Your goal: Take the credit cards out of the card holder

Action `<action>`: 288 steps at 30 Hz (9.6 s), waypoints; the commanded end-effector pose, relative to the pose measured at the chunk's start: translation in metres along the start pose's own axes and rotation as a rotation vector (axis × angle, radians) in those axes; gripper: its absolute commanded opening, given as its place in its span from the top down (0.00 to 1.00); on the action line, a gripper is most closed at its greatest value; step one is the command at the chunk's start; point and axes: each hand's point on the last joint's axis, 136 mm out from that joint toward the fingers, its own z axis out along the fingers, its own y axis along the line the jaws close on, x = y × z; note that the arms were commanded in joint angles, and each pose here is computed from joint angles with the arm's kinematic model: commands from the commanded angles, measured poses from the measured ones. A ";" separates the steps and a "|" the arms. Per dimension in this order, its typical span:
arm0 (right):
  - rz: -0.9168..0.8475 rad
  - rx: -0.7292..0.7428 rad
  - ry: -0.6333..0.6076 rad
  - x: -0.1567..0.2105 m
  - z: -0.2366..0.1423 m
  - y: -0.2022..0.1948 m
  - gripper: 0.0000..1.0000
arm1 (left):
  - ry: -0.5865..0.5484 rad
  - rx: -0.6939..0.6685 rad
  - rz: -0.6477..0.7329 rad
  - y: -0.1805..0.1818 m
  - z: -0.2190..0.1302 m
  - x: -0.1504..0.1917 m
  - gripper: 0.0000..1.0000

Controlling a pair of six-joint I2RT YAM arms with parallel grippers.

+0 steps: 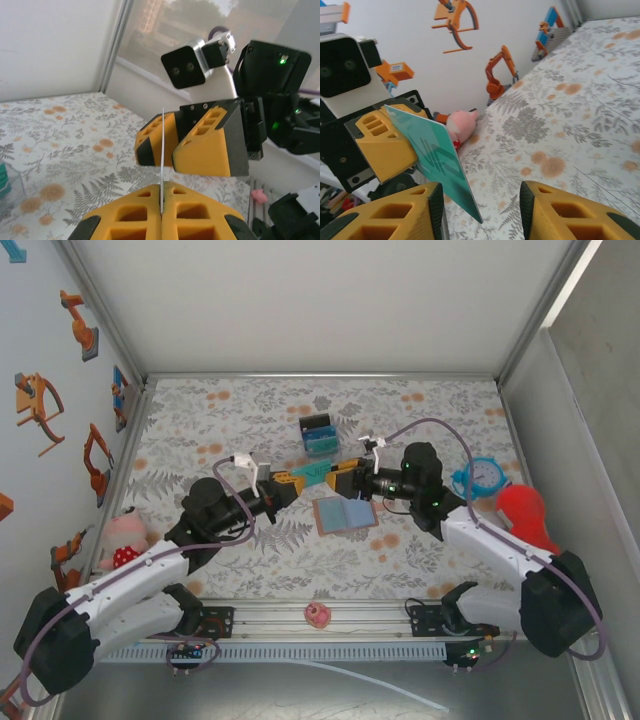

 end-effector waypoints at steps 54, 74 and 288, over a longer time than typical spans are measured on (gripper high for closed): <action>-0.291 -0.129 0.251 0.022 -0.027 0.056 1.00 | 0.575 0.346 0.301 -0.038 0.025 0.022 0.65; -0.248 0.498 0.116 -0.004 -0.059 -0.031 0.33 | 0.639 0.099 0.479 0.063 0.044 0.029 1.00; 0.605 0.708 0.319 0.131 -0.016 -0.134 0.82 | 0.868 -0.641 0.187 0.136 0.015 0.220 0.03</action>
